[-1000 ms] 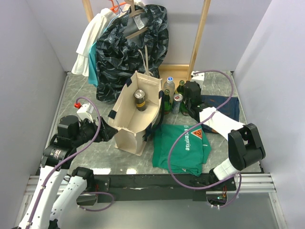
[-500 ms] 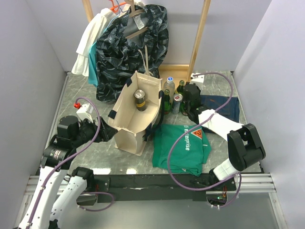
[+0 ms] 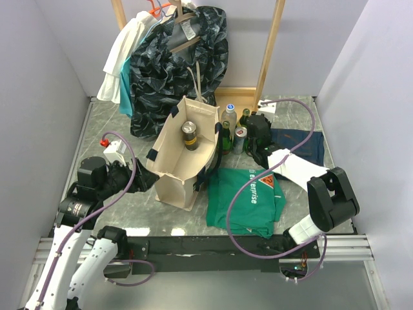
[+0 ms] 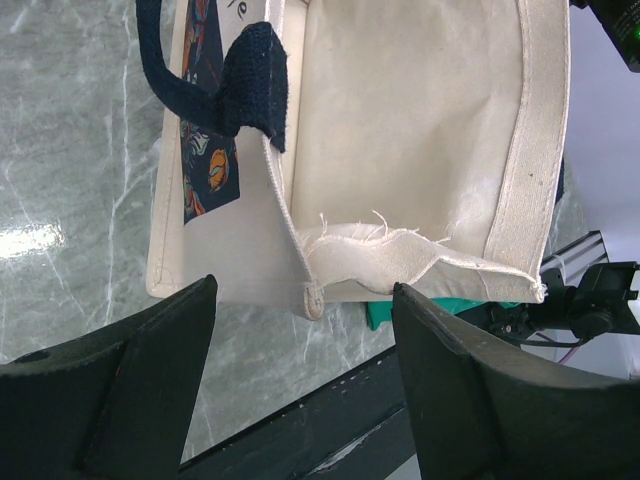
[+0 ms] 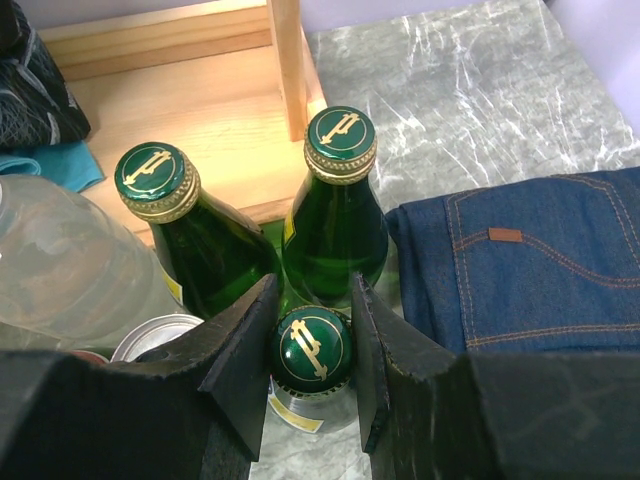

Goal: Take the beverage out of the canvas bag
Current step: Place the drink at the center of the board.

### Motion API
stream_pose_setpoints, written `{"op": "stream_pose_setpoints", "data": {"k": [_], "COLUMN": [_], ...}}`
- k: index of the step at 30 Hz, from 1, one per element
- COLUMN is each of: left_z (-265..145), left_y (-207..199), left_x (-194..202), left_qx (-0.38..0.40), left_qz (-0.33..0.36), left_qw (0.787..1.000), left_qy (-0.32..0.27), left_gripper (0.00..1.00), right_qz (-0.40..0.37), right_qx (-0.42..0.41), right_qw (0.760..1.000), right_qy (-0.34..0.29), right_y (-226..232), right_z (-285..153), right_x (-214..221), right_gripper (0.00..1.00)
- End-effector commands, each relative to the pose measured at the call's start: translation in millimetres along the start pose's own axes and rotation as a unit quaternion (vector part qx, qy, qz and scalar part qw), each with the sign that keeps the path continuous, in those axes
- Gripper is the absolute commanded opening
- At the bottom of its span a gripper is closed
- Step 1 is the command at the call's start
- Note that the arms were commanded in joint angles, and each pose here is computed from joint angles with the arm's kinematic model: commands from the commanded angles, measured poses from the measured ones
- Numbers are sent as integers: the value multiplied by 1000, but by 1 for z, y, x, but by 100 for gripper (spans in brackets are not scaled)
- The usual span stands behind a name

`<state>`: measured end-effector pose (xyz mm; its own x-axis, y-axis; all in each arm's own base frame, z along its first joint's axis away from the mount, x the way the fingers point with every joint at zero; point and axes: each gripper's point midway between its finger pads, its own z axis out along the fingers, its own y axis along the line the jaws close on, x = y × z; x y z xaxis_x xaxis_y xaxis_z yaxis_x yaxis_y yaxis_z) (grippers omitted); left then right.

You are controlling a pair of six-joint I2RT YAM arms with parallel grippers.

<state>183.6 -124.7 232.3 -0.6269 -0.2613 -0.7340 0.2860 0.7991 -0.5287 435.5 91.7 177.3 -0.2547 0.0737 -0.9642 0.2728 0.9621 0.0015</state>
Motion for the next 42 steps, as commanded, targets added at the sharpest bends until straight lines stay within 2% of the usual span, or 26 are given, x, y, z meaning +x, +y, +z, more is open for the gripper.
{"op": "stream_pose_setpoints", "data": {"k": [1,7,8,13,15,31,42], "left_z": [-1,-2,-2,-2,-2,-4,-5], "left_y": [1,0,-1,-1,-1,-2,-5], "left_x": [-2,-3,-3,-2,-3,-3,-3], "left_qx": [-4,-2,0,2,2,4,10], "left_qz": [3,3,4,5,6,8,11], "left_qw": [1000,1000,1000,1000,1000,1000,1000], "left_qy": [-8,-10,-10,-7,-9,-13,-13], "left_gripper": [76,76,76,76,76,76,76], "right_qz": [57,59,59,58,59,66,69], "right_qx": [7,9,9,14,13,26,30], "right_qw": [997,997,997,997,997,996,996], "right_qy": [-58,-55,-55,-54,-53,-49,-40], "right_y": [-1,-2,-2,-5,-5,-15,-25], "right_z": [-10,-11,-12,-13,-13,-22,-42], "right_x": [-42,-41,-40,-40,-40,-41,-65], "right_gripper": [23,39,47,48,53,59,70]}}
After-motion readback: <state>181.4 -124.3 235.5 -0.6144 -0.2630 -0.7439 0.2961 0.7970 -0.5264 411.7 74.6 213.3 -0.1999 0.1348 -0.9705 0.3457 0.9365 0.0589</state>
